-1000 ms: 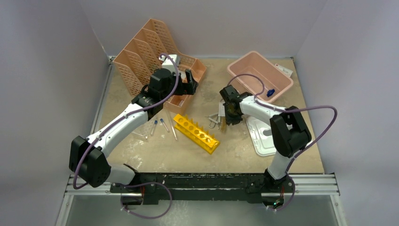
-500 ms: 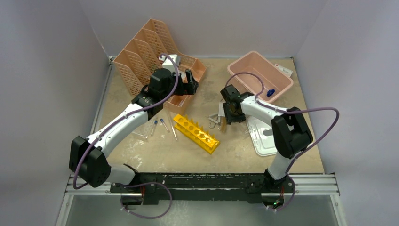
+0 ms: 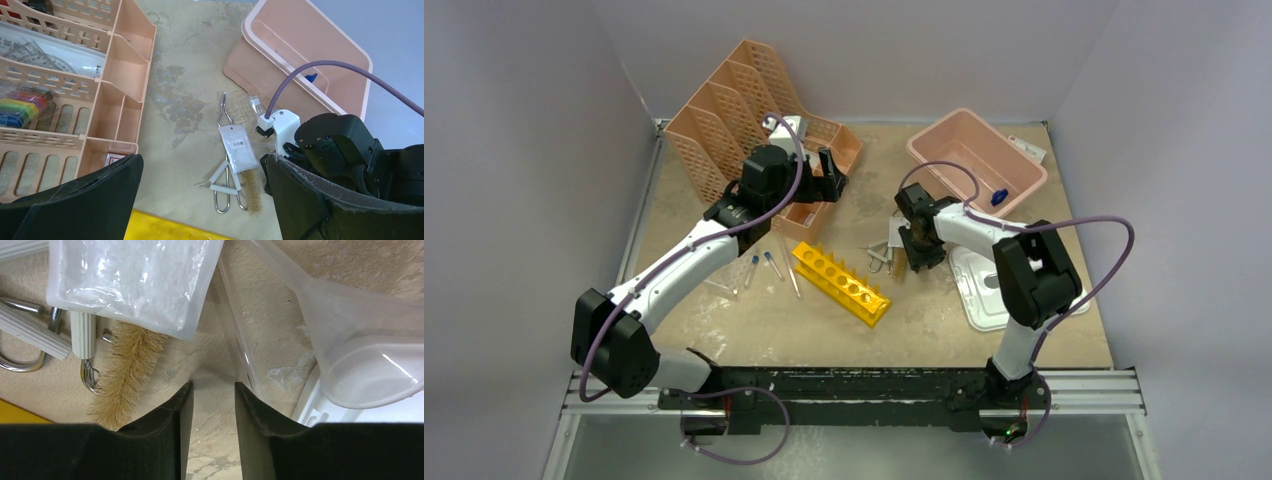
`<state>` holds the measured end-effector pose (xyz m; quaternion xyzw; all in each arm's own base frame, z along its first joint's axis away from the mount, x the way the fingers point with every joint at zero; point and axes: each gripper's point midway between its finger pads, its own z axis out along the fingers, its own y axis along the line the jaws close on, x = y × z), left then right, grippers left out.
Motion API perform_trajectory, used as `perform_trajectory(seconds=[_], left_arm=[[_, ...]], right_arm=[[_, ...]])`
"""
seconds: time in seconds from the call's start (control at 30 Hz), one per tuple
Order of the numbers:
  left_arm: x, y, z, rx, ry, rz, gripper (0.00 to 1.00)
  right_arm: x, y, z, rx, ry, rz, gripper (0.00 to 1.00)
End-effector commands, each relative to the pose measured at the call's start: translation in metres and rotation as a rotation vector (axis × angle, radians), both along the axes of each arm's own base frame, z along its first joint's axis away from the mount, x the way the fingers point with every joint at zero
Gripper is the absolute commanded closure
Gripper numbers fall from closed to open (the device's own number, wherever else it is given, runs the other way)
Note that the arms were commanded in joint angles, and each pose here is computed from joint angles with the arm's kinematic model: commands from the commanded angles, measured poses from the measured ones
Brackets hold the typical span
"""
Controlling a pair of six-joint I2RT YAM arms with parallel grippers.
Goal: Organize the chemistry lab equipment
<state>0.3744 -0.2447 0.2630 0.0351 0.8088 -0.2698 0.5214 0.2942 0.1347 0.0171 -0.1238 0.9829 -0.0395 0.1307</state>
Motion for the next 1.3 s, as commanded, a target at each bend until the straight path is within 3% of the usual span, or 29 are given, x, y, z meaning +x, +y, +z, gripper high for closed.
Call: perform_trajectory(seconds=[0.0,0.23,0.37,0.67,0.93,1.13,1.27], left_arm=[[0.004,-0.002,0.023,-0.048,-0.057,-0.005,0.07],[0.004,-0.004,0.024,-0.053,-0.058,-0.009,0.07],[0.004,-0.004,0.021,-0.049,-0.052,-0.013,0.07],[0.005,-0.005,0.018,-0.048,-0.047,-0.012,0.07],[0.006,-0.005,0.016,-0.044,-0.046,-0.014,0.07],[0.005,-0.005,0.016,-0.042,-0.045,-0.014,0.07],[0.005,-0.005,0.020,-0.049,-0.050,-0.012,0.07]], right_arm=[[0.003,-0.002,0.012,-0.014,-0.013,0.029,0.59],[0.023,-0.014,0.047,-0.061,-0.144,-0.006,0.45],[0.025,-0.025,0.043,-0.118,-0.137,-0.021,0.46],[0.019,-0.026,0.019,-0.066,-0.066,-0.040,0.45],[0.008,-0.006,0.000,0.049,0.032,0.029,0.62],[0.013,-0.018,-0.010,-0.025,0.025,0.019,0.76],[0.018,-0.023,-0.014,-0.050,-0.004,0.044,0.91]])
